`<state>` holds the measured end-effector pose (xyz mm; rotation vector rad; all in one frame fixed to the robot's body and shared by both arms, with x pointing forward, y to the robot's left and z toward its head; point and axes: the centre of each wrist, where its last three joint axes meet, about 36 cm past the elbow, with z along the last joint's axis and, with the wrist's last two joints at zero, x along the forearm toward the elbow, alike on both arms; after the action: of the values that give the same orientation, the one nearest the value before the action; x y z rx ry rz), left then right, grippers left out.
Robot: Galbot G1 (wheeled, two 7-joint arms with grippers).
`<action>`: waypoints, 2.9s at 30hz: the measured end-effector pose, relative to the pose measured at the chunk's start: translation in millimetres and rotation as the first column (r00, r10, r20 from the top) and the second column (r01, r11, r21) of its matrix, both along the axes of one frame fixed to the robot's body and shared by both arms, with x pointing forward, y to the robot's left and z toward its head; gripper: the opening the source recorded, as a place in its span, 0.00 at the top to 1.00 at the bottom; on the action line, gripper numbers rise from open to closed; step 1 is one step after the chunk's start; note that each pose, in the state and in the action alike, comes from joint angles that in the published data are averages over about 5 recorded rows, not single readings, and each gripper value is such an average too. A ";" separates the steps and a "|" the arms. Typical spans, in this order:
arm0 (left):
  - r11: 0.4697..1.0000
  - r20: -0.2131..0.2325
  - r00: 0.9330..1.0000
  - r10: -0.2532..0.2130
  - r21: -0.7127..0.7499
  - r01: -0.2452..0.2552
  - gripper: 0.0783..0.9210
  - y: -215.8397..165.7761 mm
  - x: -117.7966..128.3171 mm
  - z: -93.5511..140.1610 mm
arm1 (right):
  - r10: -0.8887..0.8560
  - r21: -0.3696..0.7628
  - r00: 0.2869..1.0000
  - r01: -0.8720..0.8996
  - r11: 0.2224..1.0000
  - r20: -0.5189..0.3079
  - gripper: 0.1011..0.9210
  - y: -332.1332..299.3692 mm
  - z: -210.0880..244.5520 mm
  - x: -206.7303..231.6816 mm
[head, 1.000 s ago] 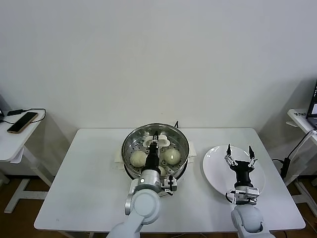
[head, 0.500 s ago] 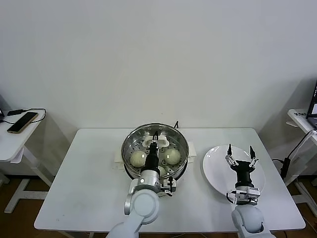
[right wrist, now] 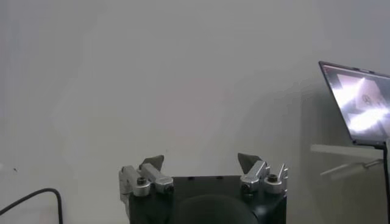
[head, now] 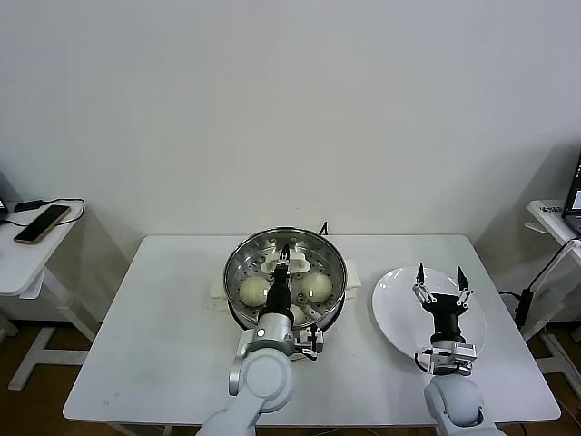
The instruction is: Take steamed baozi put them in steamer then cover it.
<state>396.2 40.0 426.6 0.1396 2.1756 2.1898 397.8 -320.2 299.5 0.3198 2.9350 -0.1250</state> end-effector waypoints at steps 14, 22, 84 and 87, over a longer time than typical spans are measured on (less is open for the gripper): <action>0.999 0.005 1.000 -0.009 -0.045 0.009 0.43 3.9 -3.5 6.0 | 0.003 -0.006 1.000 -0.003 1.000 0.000 0.12 0.6 -0.5 0.2; 0.996 -0.007 1.000 -0.024 -0.090 0.023 0.18 12.2 -23.3 15.8 | 0.008 -0.006 1.000 -0.008 1.000 0.000 0.12 2.5 -0.4 1.0; 0.265 -0.098 0.995 0.029 -0.959 -0.103 0.12 279.0 -57.1 -84.6 | 0.168 0.186 0.957 -0.125 0.975 -0.238 0.12 6.2 0.1 -62.8; 0.268 -0.101 0.995 0.021 -0.958 -0.103 0.12 280.4 -59.2 -88.5 | 0.171 0.186 0.957 -0.128 0.974 -0.236 0.12 5.5 -0.7 -64.1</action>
<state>337.0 320.4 338.1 0.0544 3.1187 0.4353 333.7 -314.7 298.8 0.1089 3.2157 0.1144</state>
